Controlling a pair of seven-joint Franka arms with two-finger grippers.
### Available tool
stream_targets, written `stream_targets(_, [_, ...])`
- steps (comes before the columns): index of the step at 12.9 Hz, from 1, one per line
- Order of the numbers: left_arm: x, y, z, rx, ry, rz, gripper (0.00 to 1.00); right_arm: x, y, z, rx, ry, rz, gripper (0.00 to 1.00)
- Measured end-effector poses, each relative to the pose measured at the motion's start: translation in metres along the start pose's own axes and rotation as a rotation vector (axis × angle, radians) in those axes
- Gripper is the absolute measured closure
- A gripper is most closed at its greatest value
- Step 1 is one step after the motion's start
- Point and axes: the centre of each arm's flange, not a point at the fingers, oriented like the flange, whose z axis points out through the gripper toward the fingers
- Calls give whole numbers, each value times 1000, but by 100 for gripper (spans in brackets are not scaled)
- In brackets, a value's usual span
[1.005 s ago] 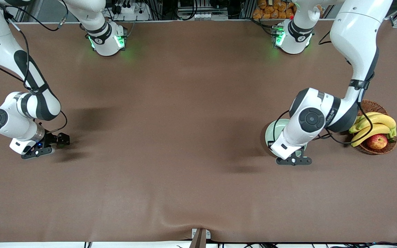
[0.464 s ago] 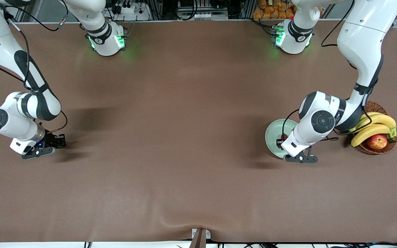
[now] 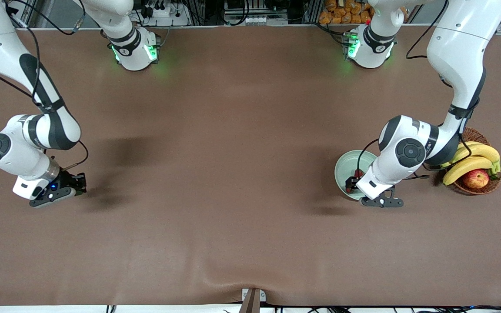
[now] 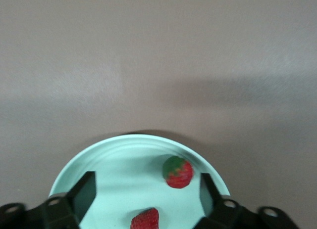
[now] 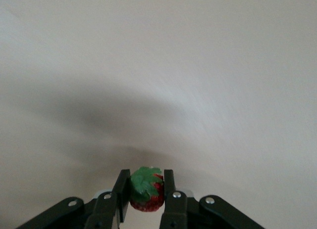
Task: Collect all strawberries into plate
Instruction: 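Carry the third strawberry to the table middle and open the right gripper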
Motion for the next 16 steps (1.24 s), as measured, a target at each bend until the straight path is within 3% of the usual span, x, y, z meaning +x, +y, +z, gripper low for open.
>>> stream_targets(3, [5,12,-38,23,-15,15,0,53,-71,-28,34,77,-127,69])
stream_targets(10, [15,38,-112,45,-127,14,0,142,-297,-58,103,179,-450,69])
stream_targets(14, [14,33,-128,63,-141,5,0,174,-402,-28,174,203,-571,69])
stream_targets(16, [12,34,-142,51,-142,-6,0,181,-445,-8,161,196,-628,69])
